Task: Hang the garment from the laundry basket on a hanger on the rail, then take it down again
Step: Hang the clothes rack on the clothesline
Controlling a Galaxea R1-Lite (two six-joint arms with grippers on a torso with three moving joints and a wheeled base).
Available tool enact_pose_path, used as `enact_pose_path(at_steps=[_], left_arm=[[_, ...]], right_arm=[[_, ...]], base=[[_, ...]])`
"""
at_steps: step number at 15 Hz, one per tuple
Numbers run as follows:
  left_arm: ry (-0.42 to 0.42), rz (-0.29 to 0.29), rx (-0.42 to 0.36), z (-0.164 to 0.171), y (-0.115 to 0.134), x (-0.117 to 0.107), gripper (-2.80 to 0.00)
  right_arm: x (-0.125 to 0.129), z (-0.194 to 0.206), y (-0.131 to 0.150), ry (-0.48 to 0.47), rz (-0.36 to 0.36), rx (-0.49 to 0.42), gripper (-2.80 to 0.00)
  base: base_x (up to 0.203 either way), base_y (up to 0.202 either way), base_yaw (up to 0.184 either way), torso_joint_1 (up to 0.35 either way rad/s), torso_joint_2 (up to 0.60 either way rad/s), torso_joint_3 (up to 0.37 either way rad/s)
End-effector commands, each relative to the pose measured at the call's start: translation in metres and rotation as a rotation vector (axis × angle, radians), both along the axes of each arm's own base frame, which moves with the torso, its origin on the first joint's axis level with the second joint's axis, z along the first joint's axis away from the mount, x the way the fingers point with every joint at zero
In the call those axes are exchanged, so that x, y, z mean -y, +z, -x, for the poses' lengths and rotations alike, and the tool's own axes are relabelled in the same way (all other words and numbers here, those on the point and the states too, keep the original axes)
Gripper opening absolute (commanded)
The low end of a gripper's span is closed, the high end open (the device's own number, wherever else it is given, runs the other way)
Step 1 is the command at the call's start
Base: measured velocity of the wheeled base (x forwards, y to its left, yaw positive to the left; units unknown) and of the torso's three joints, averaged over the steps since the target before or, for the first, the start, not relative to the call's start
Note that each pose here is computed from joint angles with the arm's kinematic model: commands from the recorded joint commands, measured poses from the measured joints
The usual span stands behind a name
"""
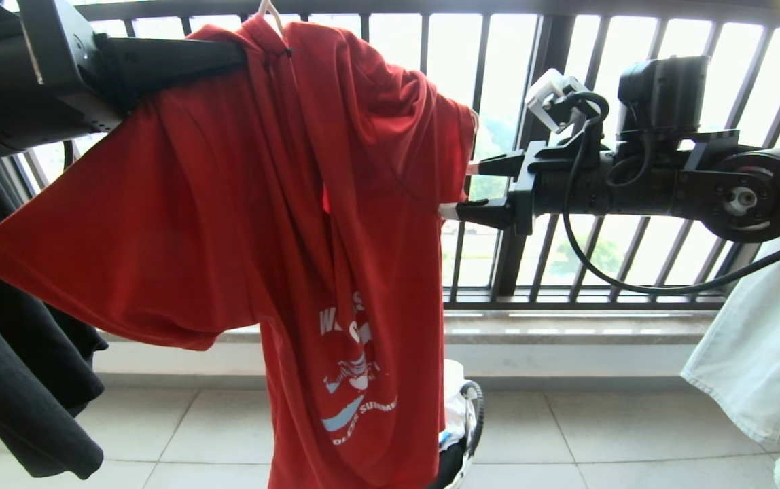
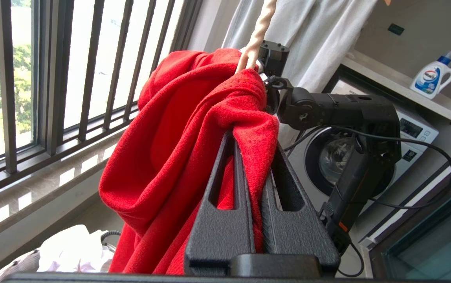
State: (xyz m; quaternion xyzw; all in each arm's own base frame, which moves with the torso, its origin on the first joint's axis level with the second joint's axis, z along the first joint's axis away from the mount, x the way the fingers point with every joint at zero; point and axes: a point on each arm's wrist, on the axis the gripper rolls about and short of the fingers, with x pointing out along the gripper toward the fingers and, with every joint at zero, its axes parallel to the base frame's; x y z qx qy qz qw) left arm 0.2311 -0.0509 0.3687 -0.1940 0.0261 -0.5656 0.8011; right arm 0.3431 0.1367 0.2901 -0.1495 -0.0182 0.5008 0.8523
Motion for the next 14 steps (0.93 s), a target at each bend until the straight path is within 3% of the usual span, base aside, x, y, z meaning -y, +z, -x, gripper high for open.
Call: enact_pose_path(at_steps=[1,2,3,10,14], left_arm=[[-0.007,0.000,-0.003,-0.001,0.000,0.001,-2.80],[-0.007,0.000,-0.001,-0.001,0.000,0.000,-2.80],[-0.006,0.000,-0.001,-0.001,0.000,0.000,-2.80],[-0.004,0.000,0.000,-0.001,0.000,0.000,-2.80],[-0.002,0.000,0.002,-0.002,0.000,0.000,-2.80]], right_arm=[[-0.006,-0.002,0.001,0.016,-0.005,0.008,0.00],[-0.011,0.000,0.005,0.028,-0.021,0.002,-0.45],[-0.015,0.000,0.007,0.037,-0.032,-0.001,-2.80],[-0.014,0.007,0.017,0.036,-0.043,0.011,-2.80],[0.000,0.012,0.012,0.001,-0.033,-0.013,-2.80]], base=[[0.000,0.000,0.000,0.000,0.00,0.000],[0.000,0.000,0.000,0.000,0.00,0.000],[0.000,0.000,0.000,0.000,0.00,0.000],[0.000,0.000,0.000,0.000,0.00,0.000],[0.000,0.000,0.000,0.000,0.00,0.000]])
